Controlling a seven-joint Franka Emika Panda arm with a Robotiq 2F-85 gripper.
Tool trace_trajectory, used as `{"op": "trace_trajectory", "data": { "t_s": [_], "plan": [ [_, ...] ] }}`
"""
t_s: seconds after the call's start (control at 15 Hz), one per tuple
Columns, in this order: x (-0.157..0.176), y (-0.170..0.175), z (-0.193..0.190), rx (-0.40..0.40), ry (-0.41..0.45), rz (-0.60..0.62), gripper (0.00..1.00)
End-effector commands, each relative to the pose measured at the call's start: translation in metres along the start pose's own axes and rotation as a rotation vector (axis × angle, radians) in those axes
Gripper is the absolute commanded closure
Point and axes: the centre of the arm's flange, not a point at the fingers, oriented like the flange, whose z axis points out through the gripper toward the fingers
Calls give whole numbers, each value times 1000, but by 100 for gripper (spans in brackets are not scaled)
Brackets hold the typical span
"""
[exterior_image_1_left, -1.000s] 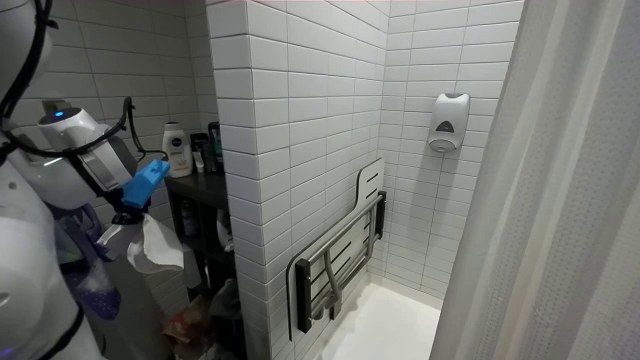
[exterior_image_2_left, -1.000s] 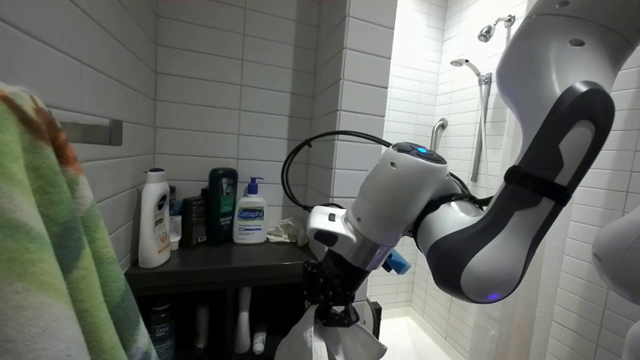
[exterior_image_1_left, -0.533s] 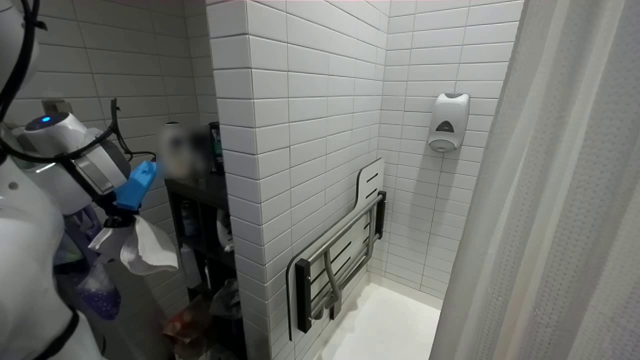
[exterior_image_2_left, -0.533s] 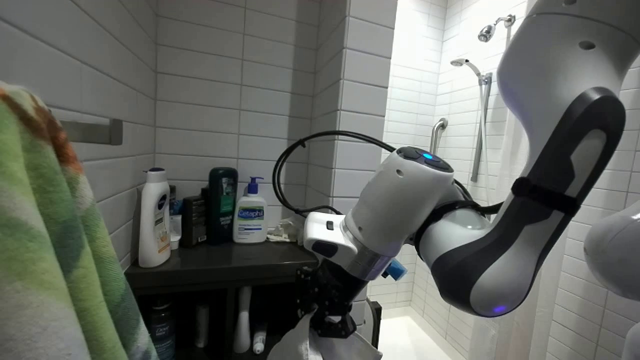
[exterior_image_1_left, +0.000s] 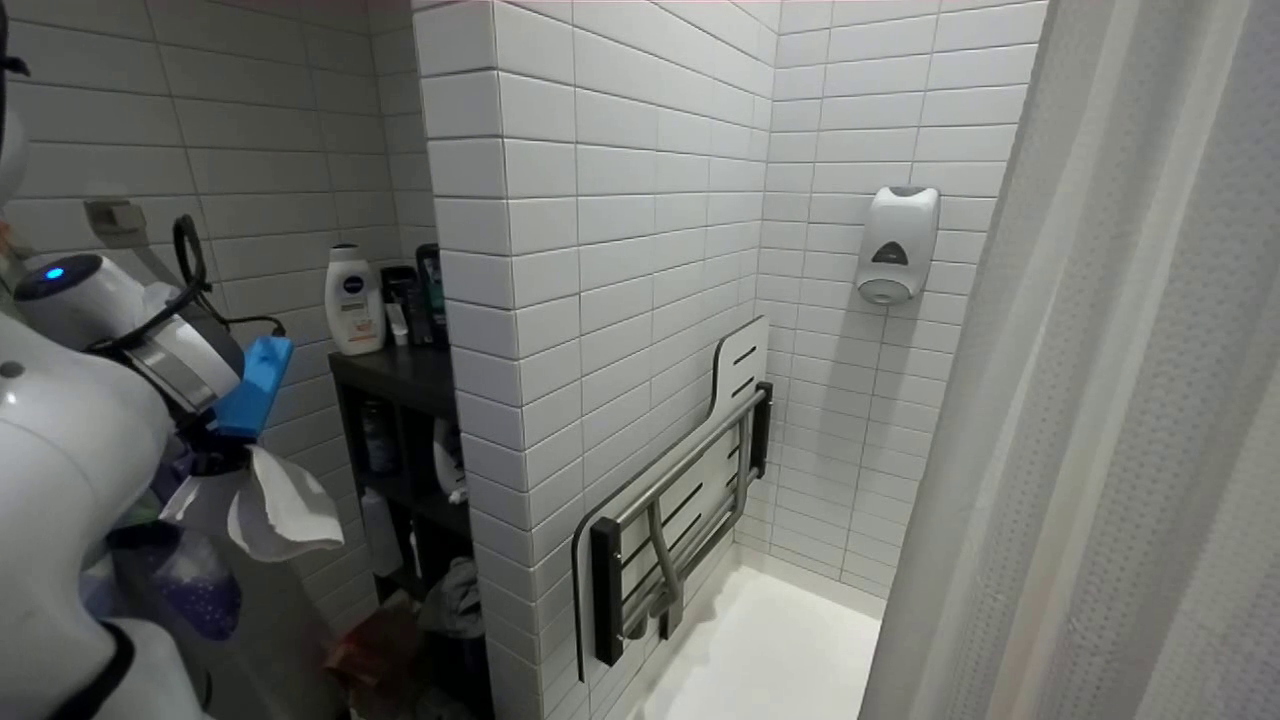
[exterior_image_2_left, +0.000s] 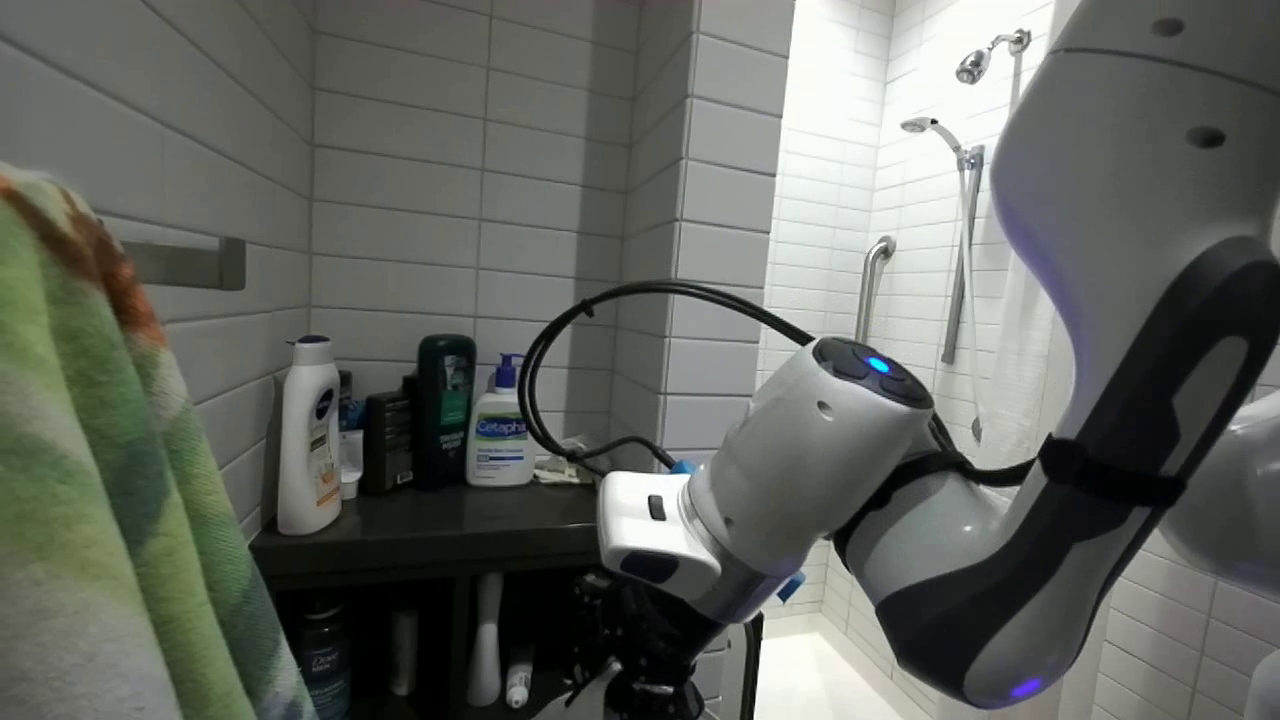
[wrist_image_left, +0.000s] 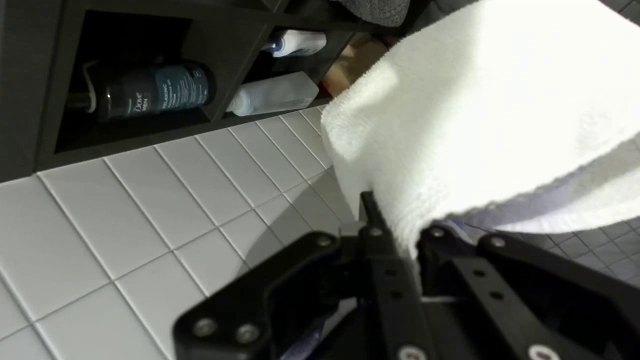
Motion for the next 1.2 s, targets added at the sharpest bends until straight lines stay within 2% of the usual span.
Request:
{"op": "trace_trajectory", "data": {
  "t_s": [0.0, 0.13, 0.47, 0.67, 1.0, 1.13],
  "plan": [
    [10, -11, 48, -94, -5, -74, 98],
    [16, -5, 54, -160, -22, -95, 98],
    [35, 65, 69, -334, -136, -123, 98],
    [24, 84, 85, -377, -221, -153, 98],
    [-12, 111, 104, -395, -366, -166, 98],
    [-29, 120, 110, -384, -387, -134, 98]
  ]
}}
